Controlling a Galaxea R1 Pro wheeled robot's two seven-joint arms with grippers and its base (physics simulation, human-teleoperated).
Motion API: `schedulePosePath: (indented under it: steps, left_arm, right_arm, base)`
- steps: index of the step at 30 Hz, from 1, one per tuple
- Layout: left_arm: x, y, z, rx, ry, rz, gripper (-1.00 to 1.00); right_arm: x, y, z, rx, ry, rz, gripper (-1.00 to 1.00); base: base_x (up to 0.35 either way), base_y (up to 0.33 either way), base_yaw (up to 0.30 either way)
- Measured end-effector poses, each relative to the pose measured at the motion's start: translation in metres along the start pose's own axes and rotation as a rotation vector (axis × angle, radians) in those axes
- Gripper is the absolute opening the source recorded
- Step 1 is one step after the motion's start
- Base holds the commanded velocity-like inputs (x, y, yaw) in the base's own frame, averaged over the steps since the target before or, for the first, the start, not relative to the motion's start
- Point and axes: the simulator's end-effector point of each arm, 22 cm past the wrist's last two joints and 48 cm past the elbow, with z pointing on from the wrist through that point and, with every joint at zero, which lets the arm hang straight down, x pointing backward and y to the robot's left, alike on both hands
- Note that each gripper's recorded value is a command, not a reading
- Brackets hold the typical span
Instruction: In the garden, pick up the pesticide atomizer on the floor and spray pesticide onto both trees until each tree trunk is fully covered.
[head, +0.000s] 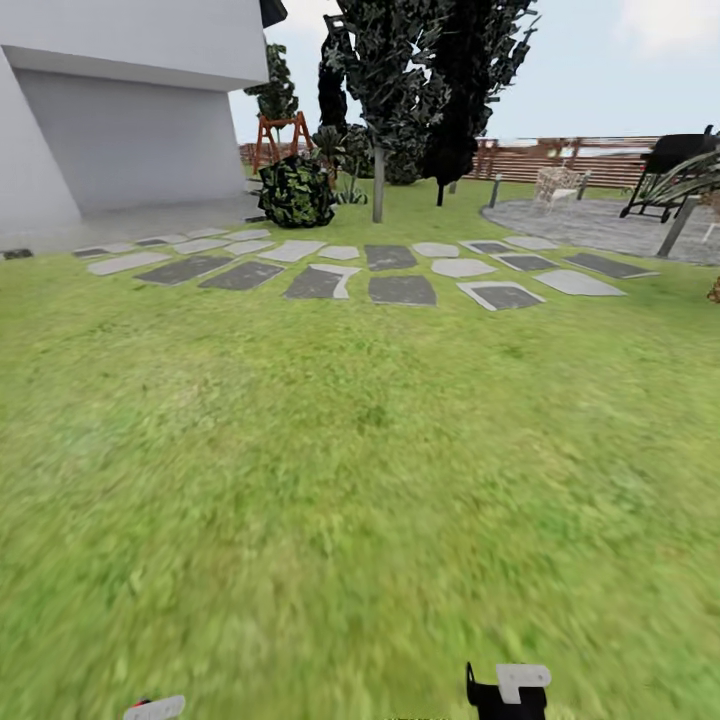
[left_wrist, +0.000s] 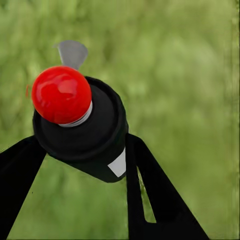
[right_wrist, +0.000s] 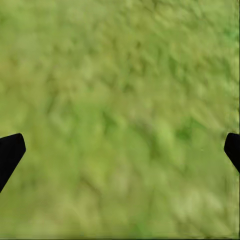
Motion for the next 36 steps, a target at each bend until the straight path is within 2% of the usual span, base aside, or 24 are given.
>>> schedulePosePath:
  steps: [36]
  left_arm:
    - [0.0045, -0.0009, 0.0003, 0.000, 0.009, 0.002, -1.00]
  right_arm:
    - [0.0044, 0.0000, 0.0001, 0.000, 0.009, -0.002, 1.00]
  base:
    - [0.000, -0.276, -0.300]
